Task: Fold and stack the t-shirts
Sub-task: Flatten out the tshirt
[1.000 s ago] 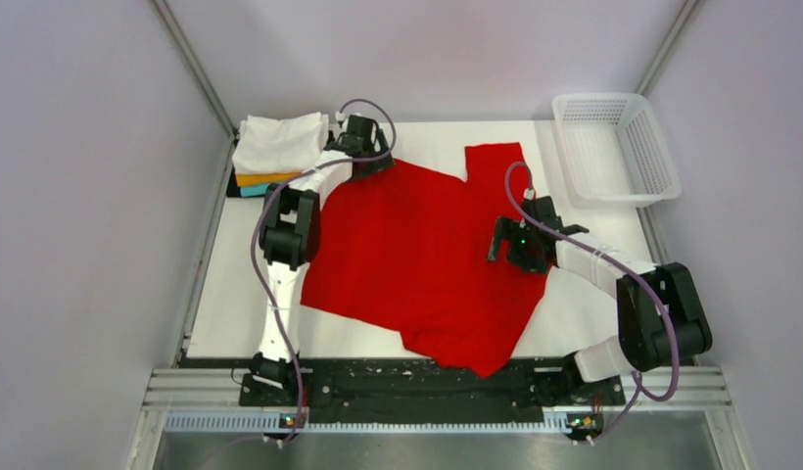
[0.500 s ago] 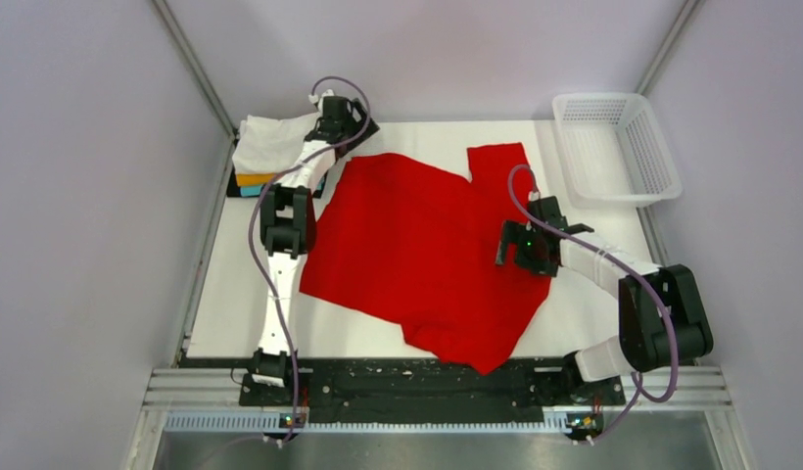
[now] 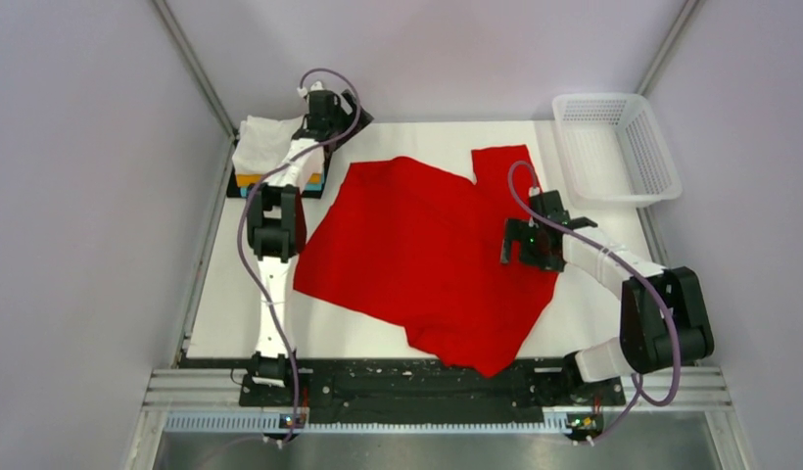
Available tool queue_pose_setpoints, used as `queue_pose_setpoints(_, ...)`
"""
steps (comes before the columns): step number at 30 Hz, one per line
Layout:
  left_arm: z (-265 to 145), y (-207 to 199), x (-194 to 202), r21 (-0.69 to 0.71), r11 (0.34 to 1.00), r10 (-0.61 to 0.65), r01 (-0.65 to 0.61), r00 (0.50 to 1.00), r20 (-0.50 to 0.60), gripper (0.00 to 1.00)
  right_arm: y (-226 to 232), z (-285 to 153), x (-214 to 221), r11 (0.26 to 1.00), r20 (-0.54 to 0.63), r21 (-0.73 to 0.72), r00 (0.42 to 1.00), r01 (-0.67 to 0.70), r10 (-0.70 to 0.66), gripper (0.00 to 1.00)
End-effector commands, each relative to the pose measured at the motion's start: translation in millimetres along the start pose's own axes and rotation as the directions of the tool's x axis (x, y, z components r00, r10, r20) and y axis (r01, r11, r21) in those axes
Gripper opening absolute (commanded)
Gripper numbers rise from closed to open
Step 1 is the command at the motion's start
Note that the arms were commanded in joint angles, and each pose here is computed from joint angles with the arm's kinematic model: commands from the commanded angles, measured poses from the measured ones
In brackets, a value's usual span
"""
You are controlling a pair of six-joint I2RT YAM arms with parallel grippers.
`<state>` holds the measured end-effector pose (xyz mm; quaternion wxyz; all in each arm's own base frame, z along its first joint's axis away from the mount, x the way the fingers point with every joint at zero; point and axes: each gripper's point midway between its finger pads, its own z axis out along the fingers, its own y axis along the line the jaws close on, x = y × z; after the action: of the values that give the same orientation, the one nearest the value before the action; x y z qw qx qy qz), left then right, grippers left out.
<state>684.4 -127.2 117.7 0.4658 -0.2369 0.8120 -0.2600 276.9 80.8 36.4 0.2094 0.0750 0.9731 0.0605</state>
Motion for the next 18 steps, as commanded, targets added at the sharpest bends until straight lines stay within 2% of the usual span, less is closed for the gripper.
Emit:
queue_pose_setpoints(1, -90.9, -80.0, -34.9, 0.115, 0.983, 0.140, -0.143, 0.990, 0.030, 0.98, -10.7, -23.1, -30.1, 0.998, 0.093, 0.058, 0.995, 0.019, -0.024, 0.99)
queue_pose_setpoints(3, -114.6, -66.5, 3.8, 0.070, 0.983, 0.174, -0.169, 0.981, -0.081, 0.98, -16.3, -27.0, -29.7, 0.997, 0.095, 0.078, 0.995, 0.023, -0.031, 0.99)
queue_pose_setpoints(5, -142.5, -52.0, 42.2, 0.032, 0.977, 0.214, -0.211, 0.966, -0.148, 0.98, -13.6, -33.7, -35.8, 0.996, 0.121, 0.060, 0.990, 0.060, -0.067, 0.99)
queue_pose_setpoints(9, -196.3, -25.1, 96.6, 0.027, 0.968, 0.249, -0.249, 0.950, -0.187, 0.99, 7.7, -46.6, -58.4, 0.989, 0.200, -0.037, 0.971, 0.143, -0.133, 0.99)
queue_pose_setpoints(12, -224.6, 11.7, 127.1, -0.045, 0.969, 0.223, -0.243, 0.940, -0.259, 0.99, 31.0, -49.0, -56.7, 0.974, 0.197, -0.158, 0.972, 0.160, -0.128, 0.99)
queue_pose_setpoints(15, -241.4, 51.2, 153.8, -0.154, 0.953, 0.193, -0.259, 0.917, -0.348, 0.99, 22.7, -34.1, -40.3, 0.987, 0.153, -0.133, 0.986, 0.093, -0.073, 0.99)
queue_pose_setpoints(18, -245.0, 73.8, 180.4, -0.210, 0.947, 0.135, -0.244, 0.893, -0.430, 0.99, 19.8, -17.5, -34.2, 0.991, 0.117, -0.118, 0.992, 0.064, -0.050, 0.99)
